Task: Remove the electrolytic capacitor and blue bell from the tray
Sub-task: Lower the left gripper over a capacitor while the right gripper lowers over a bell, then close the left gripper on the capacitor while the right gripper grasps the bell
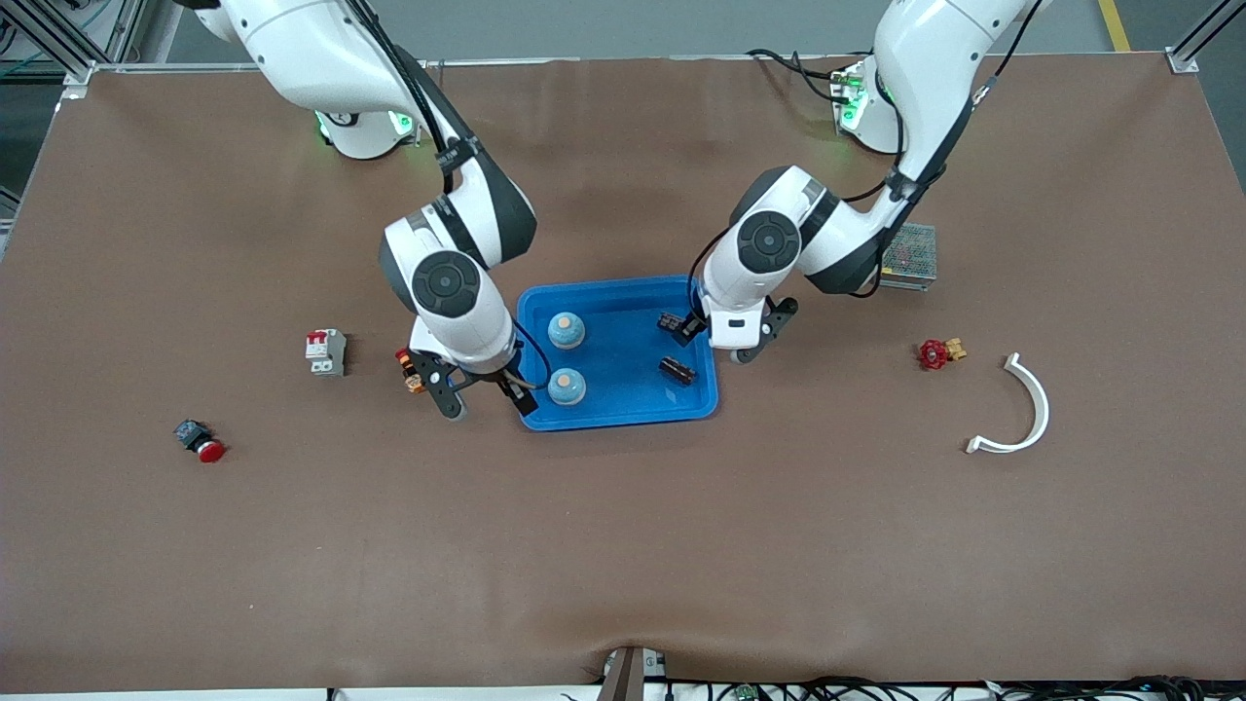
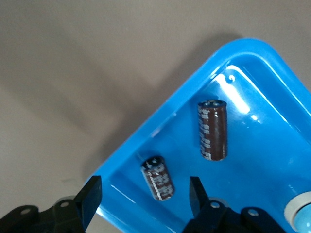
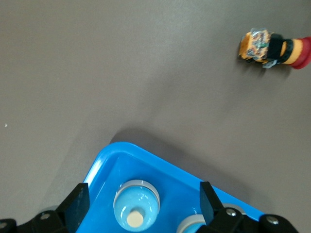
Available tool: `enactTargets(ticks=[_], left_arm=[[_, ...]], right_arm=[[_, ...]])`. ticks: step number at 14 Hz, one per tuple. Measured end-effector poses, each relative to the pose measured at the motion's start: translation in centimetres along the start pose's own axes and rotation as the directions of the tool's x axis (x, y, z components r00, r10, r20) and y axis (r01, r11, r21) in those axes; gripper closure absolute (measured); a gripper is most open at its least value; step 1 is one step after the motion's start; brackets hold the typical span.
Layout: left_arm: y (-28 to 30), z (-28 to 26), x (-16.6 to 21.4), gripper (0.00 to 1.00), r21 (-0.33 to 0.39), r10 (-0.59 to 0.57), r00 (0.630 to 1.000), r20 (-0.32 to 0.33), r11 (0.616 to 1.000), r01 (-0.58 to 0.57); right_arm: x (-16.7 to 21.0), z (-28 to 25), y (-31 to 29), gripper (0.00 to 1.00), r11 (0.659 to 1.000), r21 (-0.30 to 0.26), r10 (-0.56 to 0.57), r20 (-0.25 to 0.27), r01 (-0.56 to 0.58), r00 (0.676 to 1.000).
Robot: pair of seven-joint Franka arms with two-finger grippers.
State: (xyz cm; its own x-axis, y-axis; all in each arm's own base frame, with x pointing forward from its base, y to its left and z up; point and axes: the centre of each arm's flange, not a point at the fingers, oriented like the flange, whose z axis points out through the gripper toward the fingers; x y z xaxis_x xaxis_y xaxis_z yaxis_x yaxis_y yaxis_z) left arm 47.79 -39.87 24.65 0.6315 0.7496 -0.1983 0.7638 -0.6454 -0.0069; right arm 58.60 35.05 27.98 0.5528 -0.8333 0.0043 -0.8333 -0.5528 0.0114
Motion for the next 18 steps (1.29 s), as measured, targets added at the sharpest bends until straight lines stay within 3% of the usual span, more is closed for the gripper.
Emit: enactTargets(ticks=[2,6,14,16,17,18], left_arm=[[0.3,1.2,-0.5,0.23,-0.014,-0.06,0.998,0.006,0.998,0.06],[0.3,3.6,-1.4,0.28,-0.015,-0.159,0.987,-0.033,0.987,0.158],[0.9,6.7,-3.3,0.34,0.002,-0.257,0.965,-0.055,0.966,0.258],[0.8,7.1,-3.3,0.48,0.009,-0.257,0.965,-0.054,0.966,0.258],[0.8,7.2,-3.4,0.48,0.009,-0.257,0.965,-0.054,0.966,0.258],[0.9,7.1,-3.4,0.55,0.008,-0.257,0.965,-0.054,0.966,0.258]], right_arm=[[0.0,1.6,-0.7,0.0,1.0,-0.001,0.016,0.0,-0.016,1.0],[-2.0,4.9,-1.8,0.0,0.998,0.05,0.039,0.0,-0.039,0.999],[-7.8,7.8,-1.7,0.0,0.999,0.043,0.027,0.002,-0.027,1.0],[-8.5,8.2,-1.7,0.0,0.999,0.044,0.028,0.002,-0.028,1.0],[-8.5,8.3,-1.7,0.0,0.999,0.043,0.028,0.002,-0.028,1.0],[-8.4,8.4,-1.7,0.0,0.999,0.043,0.03,0.0,-0.03,1.0]])
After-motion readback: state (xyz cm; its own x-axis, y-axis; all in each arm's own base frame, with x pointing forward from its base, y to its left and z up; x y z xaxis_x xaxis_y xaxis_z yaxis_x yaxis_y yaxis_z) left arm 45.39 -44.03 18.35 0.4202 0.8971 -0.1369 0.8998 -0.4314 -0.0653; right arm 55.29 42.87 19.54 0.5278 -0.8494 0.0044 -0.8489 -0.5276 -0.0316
